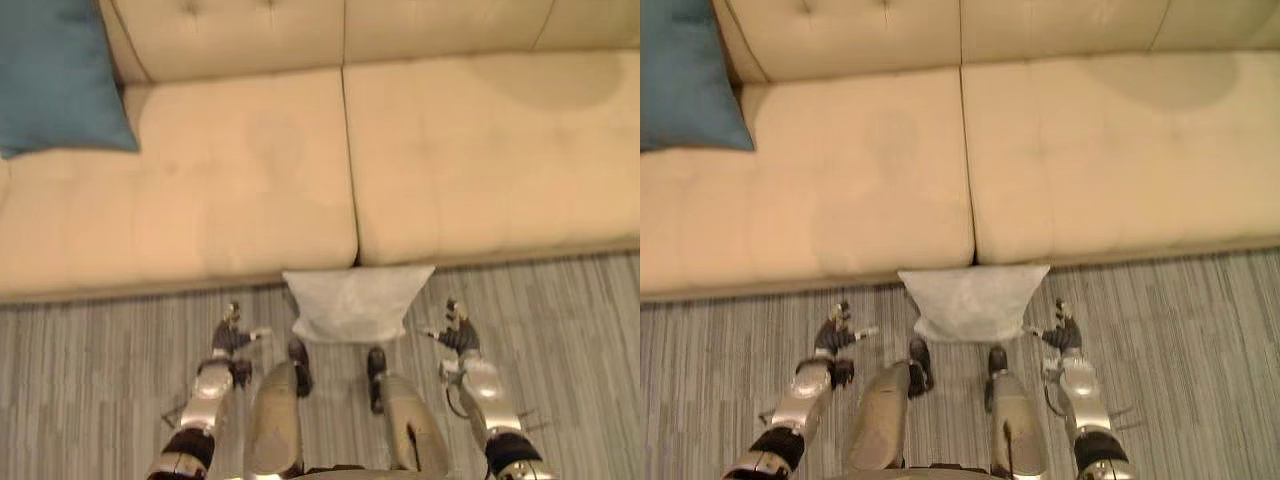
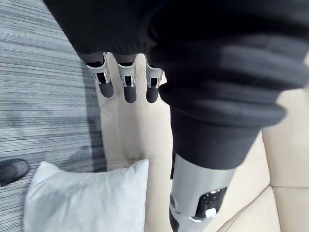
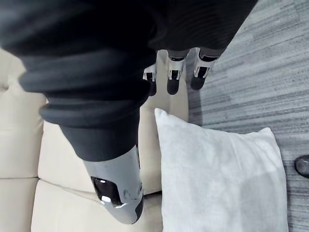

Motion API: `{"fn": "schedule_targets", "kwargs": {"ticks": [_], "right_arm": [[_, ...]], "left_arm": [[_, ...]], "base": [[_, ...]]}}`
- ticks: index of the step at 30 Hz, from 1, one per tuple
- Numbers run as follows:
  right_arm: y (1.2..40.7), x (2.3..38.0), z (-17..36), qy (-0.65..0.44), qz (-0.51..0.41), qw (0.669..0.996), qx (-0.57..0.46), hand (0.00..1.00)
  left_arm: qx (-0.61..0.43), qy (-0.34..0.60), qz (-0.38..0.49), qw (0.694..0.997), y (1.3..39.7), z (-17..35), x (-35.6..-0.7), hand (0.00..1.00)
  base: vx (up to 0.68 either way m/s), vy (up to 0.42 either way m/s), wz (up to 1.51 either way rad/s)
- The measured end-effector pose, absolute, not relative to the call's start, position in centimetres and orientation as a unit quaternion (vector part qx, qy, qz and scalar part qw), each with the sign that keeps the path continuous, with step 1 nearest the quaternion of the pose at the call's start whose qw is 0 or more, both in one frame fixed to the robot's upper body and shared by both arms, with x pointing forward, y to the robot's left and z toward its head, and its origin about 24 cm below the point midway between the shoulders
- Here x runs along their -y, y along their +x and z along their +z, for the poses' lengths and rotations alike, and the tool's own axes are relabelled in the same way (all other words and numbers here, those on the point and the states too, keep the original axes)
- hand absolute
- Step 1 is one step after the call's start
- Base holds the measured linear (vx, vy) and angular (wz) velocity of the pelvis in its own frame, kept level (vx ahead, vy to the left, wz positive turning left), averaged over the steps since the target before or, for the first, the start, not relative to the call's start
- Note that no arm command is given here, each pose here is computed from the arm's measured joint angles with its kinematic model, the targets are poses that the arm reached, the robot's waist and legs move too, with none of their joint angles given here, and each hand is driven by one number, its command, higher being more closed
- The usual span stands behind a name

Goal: Pick up cushions and gather them together orderly.

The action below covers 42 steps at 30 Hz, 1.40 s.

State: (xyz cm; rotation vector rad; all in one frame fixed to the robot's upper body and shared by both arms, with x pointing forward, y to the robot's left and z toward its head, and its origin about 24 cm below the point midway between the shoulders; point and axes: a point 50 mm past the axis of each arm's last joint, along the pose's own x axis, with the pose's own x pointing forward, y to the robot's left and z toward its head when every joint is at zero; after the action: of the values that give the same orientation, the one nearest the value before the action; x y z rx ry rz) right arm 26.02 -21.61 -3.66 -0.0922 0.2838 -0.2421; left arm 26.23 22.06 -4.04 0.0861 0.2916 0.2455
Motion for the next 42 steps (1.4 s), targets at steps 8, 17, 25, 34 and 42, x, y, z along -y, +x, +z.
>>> {"fn": "schedule_targets", "kwargs": {"ticks": [8,17,25,34,42], "right_arm": [[34.0,21.5,5.9,-0.024,-0.157,0.987,0.011,0.0],[39.4,20.3,16.4,-0.004,-0.169,0.977,0.126,0.0],[40.4,16.5,20.6,0.049,-0.154,0.972,0.174,1.0],[38.6,15.9,21.2,0.07,-0.148,0.961,0.223,1.0],[33.5,15.0,17.7,0.109,-0.118,0.952,0.259,1.0]], "left_arm": [[0.027,-0.052,0.177,0.982,34.3,6.2,-22.3,0.0],[0.123,-0.09,0.137,0.979,38.2,13.7,-18.7,0.0],[0.184,-0.109,0.089,0.973,39.7,19.3,-14.4,1.0],[0.214,-0.119,0.106,0.964,38.7,20.6,-13.5,1.0],[0.259,-0.126,0.082,0.954,34.0,18.0,-13.0,1.0]], "base": [[-0.18,-0.02,-0.06],[-0.1,-0.031,-0.03],[-0.03,-0.002,-0.02],[-0.03,0.008,0.01],[-0.03,-0.031,0.02]]}}
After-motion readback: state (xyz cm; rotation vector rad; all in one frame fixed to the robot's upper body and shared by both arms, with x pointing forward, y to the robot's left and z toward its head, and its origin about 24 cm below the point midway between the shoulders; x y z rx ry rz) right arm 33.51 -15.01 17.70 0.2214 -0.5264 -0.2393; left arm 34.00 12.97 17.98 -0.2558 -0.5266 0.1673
